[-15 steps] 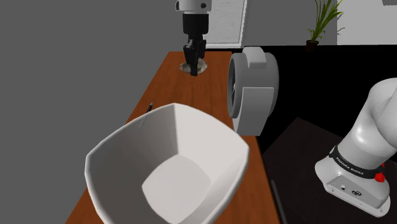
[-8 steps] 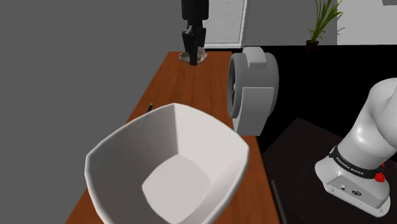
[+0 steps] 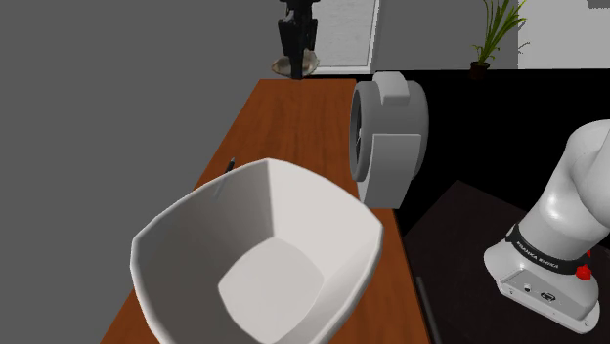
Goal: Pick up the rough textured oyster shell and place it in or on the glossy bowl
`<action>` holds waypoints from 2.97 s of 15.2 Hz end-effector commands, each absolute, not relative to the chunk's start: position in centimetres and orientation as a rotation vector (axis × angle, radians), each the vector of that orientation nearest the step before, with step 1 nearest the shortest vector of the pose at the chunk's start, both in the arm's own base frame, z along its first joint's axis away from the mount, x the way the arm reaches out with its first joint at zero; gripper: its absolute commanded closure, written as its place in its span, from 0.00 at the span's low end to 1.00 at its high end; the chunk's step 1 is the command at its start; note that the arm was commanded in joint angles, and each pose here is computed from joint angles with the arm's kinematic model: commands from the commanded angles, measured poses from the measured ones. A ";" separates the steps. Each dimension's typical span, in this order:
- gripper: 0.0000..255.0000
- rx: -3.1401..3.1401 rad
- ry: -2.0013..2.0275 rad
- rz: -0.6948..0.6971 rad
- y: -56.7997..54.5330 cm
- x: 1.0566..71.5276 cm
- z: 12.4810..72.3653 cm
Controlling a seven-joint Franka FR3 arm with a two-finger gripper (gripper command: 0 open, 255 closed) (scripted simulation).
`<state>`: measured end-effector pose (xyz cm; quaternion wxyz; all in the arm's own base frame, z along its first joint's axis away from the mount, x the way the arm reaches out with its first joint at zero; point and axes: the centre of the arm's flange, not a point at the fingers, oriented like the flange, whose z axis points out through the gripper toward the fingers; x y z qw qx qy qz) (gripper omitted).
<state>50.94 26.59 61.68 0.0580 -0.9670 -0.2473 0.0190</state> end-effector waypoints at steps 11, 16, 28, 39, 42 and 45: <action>1.00 -2.931 -0.750 0.058 30.5 47.4 65.4; 1.00 -2.931 -0.750 0.058 35.3 42.9 65.2; 1.00 -2.931 -0.750 0.058 46.9 32.2 64.9; 1.00 -2.931 -0.750 0.058 52.2 27.2 61.6; 1.00 -2.931 -0.750 0.058 52.2 27.2 60.0; 1.00 -2.931 -0.750 0.058 52.2 27.2 58.5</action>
